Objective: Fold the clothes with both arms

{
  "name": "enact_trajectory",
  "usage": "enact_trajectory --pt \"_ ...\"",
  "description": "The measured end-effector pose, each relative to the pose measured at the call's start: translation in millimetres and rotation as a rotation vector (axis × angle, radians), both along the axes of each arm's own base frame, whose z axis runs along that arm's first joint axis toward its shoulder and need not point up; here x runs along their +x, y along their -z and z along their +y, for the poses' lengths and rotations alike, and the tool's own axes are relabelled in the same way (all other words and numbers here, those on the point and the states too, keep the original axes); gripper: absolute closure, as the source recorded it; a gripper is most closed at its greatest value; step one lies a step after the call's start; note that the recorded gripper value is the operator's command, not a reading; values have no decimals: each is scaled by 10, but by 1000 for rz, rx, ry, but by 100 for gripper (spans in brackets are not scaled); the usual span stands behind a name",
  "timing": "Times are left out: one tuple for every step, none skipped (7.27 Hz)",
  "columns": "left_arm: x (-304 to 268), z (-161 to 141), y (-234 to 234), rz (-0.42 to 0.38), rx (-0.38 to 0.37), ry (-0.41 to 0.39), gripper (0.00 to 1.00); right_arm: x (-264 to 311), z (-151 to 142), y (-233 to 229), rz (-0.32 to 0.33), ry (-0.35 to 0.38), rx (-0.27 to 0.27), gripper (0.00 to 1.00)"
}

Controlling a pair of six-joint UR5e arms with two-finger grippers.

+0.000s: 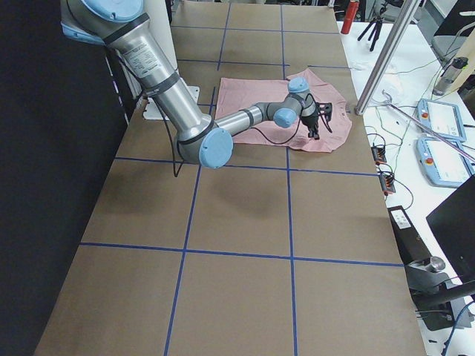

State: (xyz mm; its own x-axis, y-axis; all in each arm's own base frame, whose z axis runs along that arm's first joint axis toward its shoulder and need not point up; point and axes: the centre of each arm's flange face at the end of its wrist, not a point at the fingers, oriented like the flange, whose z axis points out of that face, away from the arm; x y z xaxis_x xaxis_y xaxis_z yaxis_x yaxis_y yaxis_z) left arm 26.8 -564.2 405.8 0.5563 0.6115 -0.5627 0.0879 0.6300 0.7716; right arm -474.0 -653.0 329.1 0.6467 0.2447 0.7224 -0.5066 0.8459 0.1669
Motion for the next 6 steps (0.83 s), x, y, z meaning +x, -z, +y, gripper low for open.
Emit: enact_trajectory --pt "-1 2 -5 0 -1 0 0 -243 18 157 14 -30 -11 100" --pt "-3 6 -9 0 -1 0 0 -410 21 239 25 -45 -14 88" --pt "-4 9 -11 0 -2 1 0 -501 30 290 30 -49 -12 62" --pt "-5 10 -12 1 -3 1 0 -558 46 321 31 -47 -10 1" --pt "-4 10 -13 1 -5 1 0 -588 53 315 37 -41 -9 0" --pt "1 3 -19 2 -7 1 0 -602 41 323 48 -30 -2 0"
